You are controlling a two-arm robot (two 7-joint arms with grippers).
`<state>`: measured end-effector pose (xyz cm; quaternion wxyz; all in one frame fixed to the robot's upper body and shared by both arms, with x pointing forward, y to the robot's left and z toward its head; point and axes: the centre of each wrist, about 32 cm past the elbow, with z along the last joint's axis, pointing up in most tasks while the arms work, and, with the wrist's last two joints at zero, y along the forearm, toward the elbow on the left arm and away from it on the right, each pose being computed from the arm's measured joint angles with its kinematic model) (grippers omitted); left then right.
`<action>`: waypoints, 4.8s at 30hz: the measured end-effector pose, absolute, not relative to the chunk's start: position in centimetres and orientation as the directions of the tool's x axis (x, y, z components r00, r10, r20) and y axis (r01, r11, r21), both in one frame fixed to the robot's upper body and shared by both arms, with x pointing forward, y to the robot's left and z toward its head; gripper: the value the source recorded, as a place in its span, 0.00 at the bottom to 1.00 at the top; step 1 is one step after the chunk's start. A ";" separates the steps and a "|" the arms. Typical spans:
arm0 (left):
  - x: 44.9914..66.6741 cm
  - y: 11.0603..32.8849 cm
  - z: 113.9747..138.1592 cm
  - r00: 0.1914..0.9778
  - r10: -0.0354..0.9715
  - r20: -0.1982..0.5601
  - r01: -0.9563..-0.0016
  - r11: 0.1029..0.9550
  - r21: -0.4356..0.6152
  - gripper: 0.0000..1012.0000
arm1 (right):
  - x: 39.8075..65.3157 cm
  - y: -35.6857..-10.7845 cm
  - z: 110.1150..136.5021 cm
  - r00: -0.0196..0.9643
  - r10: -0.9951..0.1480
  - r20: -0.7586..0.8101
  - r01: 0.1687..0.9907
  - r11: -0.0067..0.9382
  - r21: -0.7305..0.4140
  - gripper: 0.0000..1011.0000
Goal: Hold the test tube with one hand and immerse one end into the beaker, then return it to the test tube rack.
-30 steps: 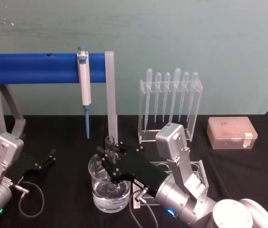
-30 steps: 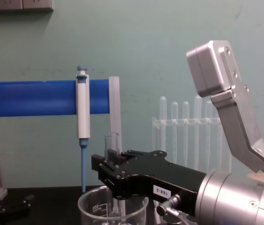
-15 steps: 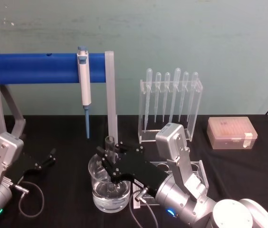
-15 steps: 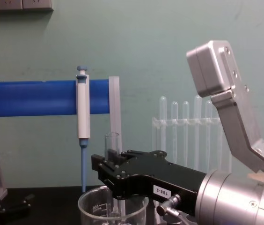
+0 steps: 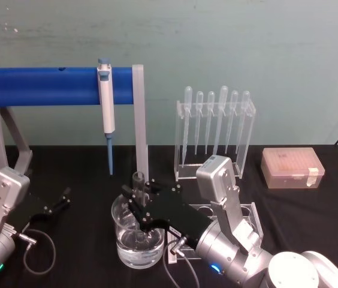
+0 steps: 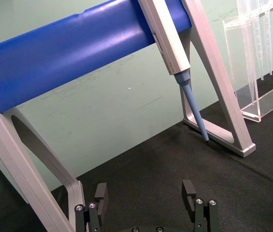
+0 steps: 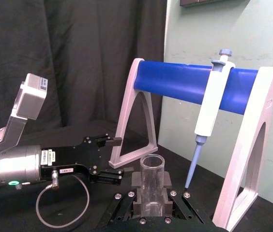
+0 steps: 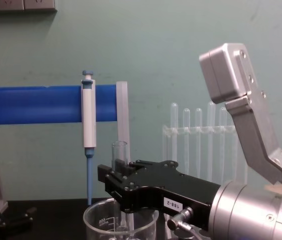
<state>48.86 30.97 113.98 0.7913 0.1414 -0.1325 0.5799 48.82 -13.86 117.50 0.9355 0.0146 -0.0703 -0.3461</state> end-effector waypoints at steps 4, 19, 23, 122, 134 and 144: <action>48.9 31.0 114.0 0.292 0.880 0.374 -0.955 0.287 0.070 0.99 | 48.8 -13.9 117.5 0.751 -0.650 0.121 0.645 0.760 0.076 0.22; 48.9 31.0 114.0 0.292 0.880 0.374 -0.955 0.287 0.070 0.99 | 48.8 -13.9 117.5 0.751 -0.650 0.121 0.645 0.760 0.076 0.22; 48.9 31.0 114.0 0.292 0.880 0.374 -0.955 0.287 0.070 0.99 | 48.8 -13.9 117.5 0.751 -0.650 0.122 0.645 0.760 0.076 0.22; 48.9 31.0 114.0 0.292 0.880 0.374 -0.955 0.287 0.070 0.99 | 48.8 -14.0 129.3 0.715 -0.684 0.145 0.679 0.729 0.087 0.22; 48.9 31.0 114.0 0.292 0.880 0.374 -0.955 0.287 0.070 0.99 | 47.9 -16.3 130.4 0.665 -0.732 0.148 0.726 0.680 0.105 0.22; 48.9 31.0 114.0 0.292 0.880 0.374 -0.955 0.287 0.070 0.99 | 46.4 -19.7 128.5 0.579 -0.801 0.155 0.799 0.595 0.093 0.22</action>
